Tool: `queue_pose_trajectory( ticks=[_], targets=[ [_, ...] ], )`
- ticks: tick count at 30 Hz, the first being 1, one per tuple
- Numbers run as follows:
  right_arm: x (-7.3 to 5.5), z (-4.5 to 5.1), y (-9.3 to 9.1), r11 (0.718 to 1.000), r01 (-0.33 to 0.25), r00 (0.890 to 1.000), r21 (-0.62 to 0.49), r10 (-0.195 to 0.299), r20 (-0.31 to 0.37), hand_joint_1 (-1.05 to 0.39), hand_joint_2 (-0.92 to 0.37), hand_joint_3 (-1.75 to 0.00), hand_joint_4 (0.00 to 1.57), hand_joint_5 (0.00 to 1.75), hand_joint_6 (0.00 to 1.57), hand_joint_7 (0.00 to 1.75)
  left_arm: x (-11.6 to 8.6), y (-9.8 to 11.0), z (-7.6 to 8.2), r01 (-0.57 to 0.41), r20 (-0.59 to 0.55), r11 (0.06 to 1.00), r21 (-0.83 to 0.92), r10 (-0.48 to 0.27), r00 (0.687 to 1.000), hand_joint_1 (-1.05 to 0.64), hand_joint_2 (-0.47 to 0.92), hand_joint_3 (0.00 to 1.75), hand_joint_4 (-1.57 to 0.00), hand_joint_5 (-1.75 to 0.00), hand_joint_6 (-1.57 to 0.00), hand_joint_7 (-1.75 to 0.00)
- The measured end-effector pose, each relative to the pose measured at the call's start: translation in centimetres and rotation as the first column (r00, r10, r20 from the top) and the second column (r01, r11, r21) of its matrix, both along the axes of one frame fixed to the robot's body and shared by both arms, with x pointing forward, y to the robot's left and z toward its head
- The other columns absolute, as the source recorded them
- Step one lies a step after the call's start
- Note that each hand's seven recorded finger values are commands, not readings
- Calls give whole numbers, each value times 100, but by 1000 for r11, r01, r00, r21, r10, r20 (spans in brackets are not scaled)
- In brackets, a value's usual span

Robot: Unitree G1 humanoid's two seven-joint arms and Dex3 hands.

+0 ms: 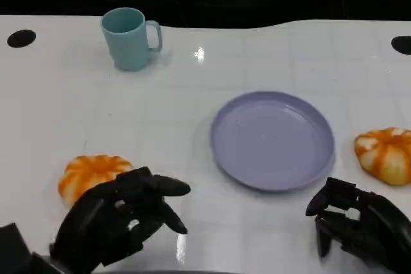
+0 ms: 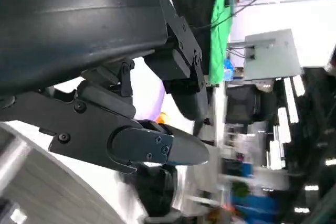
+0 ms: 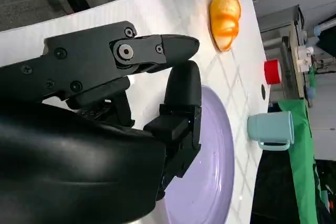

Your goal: Grasp the bread from the table and place it into the plate.

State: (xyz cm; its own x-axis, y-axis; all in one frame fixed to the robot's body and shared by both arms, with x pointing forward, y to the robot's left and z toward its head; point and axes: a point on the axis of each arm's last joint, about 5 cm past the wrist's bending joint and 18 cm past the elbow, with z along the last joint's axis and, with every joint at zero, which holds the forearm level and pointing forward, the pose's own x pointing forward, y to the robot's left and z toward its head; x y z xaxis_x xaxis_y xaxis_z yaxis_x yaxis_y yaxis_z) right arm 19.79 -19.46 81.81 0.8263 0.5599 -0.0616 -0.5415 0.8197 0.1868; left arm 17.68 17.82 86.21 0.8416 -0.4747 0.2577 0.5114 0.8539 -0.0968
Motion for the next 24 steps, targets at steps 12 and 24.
queue_pose_trajectory(
  ticks=[12,24],
  targets=[
    [-10,0,-3,1000,2,1000,4,-2,-6,-51,-92,-24,66,175,70,134,18,98,362,-195,212,918,345,126,969,-58,92,10,-34,-65,-54,-3],
    [-9,10,-3,1000,9,1000,-5,-9,-7,-51,-92,-24,65,175,69,133,4,239,650,-354,410,647,675,69,909,-60,92,13,-33,-20,-43,0]
  ],
)
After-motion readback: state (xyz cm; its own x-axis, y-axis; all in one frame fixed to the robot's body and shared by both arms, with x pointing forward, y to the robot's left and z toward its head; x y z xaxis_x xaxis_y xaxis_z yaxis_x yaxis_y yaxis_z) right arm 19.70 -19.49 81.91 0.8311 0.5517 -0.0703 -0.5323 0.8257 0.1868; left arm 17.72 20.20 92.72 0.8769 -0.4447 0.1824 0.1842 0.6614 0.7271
